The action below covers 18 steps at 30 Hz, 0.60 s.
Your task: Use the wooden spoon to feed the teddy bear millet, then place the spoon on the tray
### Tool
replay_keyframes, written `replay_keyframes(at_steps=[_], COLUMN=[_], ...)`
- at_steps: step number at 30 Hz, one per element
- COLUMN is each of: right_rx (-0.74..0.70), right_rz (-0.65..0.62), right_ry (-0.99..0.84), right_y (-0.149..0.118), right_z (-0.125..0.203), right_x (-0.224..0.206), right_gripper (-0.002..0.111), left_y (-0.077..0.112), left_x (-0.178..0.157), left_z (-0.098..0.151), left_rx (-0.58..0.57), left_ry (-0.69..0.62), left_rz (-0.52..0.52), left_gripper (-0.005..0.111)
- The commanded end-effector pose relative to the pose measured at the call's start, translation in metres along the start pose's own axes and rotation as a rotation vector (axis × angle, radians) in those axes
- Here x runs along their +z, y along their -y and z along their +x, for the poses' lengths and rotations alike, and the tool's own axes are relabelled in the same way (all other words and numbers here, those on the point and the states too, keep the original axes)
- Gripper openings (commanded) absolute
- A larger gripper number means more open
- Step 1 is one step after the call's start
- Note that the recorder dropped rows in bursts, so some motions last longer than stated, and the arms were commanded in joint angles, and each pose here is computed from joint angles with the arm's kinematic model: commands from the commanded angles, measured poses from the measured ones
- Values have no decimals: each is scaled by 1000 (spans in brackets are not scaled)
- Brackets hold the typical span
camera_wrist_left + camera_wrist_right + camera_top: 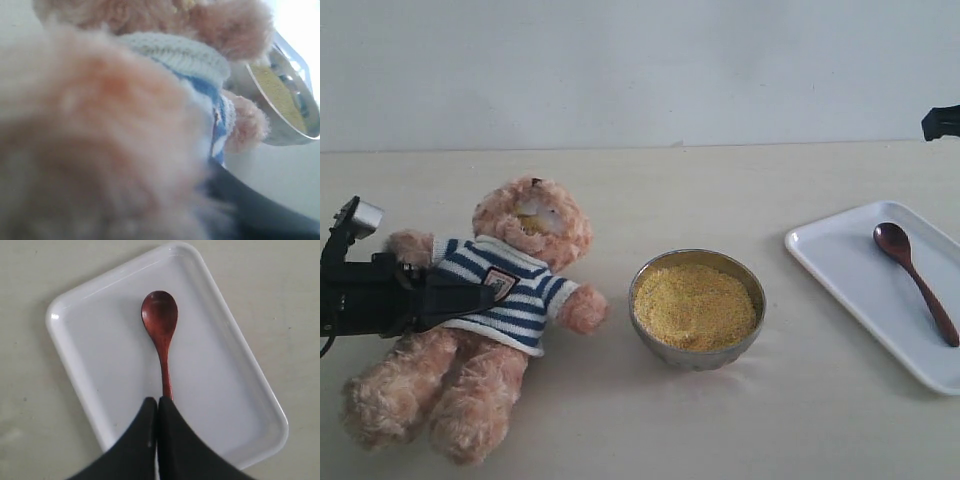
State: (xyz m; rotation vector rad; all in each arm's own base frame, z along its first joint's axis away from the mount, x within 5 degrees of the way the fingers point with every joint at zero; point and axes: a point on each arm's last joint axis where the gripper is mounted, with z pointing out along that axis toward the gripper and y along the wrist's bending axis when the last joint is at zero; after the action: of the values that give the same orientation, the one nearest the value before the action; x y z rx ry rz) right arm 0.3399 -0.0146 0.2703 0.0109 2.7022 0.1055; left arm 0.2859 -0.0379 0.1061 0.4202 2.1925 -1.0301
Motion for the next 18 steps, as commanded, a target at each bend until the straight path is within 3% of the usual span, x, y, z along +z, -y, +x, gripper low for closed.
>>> replay_keyframes(at_steps=[1, 10, 15, 17, 18], right_rx=[0, -16, -17, -17, -17], right_rz=[-15, -32, -31, -30, -30], right_ry=[2, 10, 16, 18, 18], right_y=[-2, -3, -3, -3, -3], right_z=[0, 0, -1, -1, -1], right_x=[-4, -4, -4, -4, -4], right_gripper=[0, 0, 0, 0, 0], left_y=[-9, -15, -14, -13, -13], left_x=[6, 11, 11, 11, 11], left_z=[1, 8, 7, 7, 6], left_rx=[-53, -118, -118, -120, -133], left_ry=[-12, -33, -26, -20, -19], left_rz=[-17, -18, -4, 8, 11], left_gripper=[5, 6, 52, 79, 85])
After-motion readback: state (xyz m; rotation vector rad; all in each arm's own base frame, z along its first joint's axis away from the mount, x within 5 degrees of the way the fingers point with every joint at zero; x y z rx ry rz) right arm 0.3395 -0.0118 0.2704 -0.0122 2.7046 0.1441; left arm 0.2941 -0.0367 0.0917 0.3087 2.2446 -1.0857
